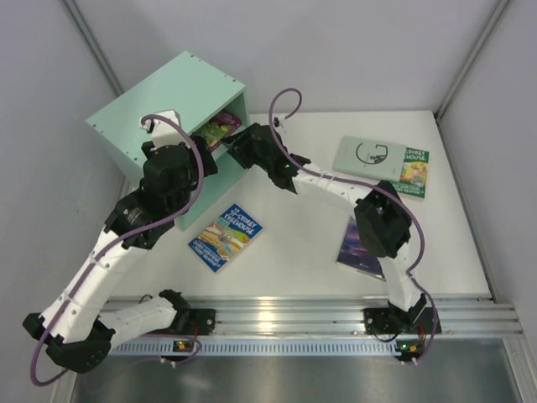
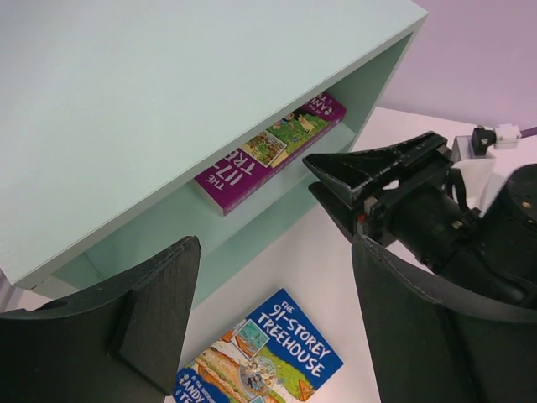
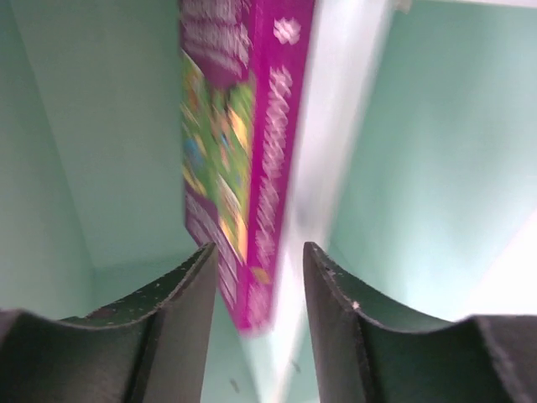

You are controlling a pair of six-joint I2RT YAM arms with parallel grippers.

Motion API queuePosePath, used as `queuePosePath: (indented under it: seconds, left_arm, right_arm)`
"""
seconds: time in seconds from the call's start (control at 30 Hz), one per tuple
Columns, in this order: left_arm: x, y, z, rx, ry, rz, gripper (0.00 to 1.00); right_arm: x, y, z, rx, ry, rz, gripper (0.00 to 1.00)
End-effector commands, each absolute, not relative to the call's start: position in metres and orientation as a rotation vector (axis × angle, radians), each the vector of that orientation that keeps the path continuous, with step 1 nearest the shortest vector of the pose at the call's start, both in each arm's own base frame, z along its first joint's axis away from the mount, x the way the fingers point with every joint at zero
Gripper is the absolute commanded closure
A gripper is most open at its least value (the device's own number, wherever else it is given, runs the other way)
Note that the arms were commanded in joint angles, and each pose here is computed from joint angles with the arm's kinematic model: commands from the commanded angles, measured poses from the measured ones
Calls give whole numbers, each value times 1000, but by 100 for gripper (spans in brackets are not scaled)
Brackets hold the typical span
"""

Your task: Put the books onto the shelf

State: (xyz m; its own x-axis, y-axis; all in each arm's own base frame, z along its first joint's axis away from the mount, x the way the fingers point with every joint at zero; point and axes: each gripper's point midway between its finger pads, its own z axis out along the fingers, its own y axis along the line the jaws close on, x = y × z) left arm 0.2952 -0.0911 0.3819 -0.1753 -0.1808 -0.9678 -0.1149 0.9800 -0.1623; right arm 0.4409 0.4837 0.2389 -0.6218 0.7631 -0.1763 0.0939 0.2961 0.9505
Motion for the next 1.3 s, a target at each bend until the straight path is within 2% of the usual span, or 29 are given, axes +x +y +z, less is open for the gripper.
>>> queuePosePath:
  seconds: [0.0, 0.13, 0.2, 0.27, 0.4, 0.43, 0.53, 0.57, 0.63, 0.73, 0.77, 0.83, 0.97, 1.1, 1.27]
  left_arm:
    - [291, -92, 405, -195, 1727, -97, 22]
    - [287, -96, 406, -147, 1762, -106, 23]
    - [286, -99, 406, -120, 1789, -105, 23]
    - [284, -102, 404, -76, 1825, -103, 23]
    - [288, -109, 381, -5, 1928, -51, 27]
    - [286, -111, 376, 7, 1948, -53, 33]
    - [279, -111, 356, 21, 2005, -56, 41]
    - [276, -115, 341, 44, 2038, -68, 48]
    - [268, -115, 329, 42, 2068, -88, 55]
    - [257, -110, 298, 31, 2154, -67, 76]
    - [252, -107, 286, 24, 2181, -50, 87]
    - [246, -105, 277, -15, 2203, -62, 100]
    - [235, -99, 270, -79, 2197, -97, 100]
    - [232, -91, 277, -120, 2167, -97, 100]
    - [233, -90, 276, -102, 2173, -77, 100]
  right_arm:
    - [422, 440, 321, 580, 1819, 1377, 52]
    - [414, 412, 308, 413, 1929, 1325, 51]
    - [418, 398, 295, 383, 1971, 1317, 58]
    - [412, 393, 278, 334, 2016, 1323, 59]
    - [406, 390, 264, 161, 2038, 1256, 54]
    - [400, 393, 261, 94, 2056, 1271, 54]
    - [387, 395, 230, -44, 2117, 1250, 51]
    - [385, 395, 222, -81, 2122, 1243, 51]
    - [372, 397, 192, -113, 2188, 1212, 51]
    - [355, 403, 152, -183, 2257, 1160, 51]
    - [349, 407, 145, -234, 2263, 1154, 51]
    - [333, 419, 123, -320, 2300, 1152, 50]
    - [311, 426, 93, -398, 2344, 1090, 43]
    - [290, 433, 66, -478, 2377, 978, 41]
    - [282, 401, 15, -470, 2506, 710, 43]
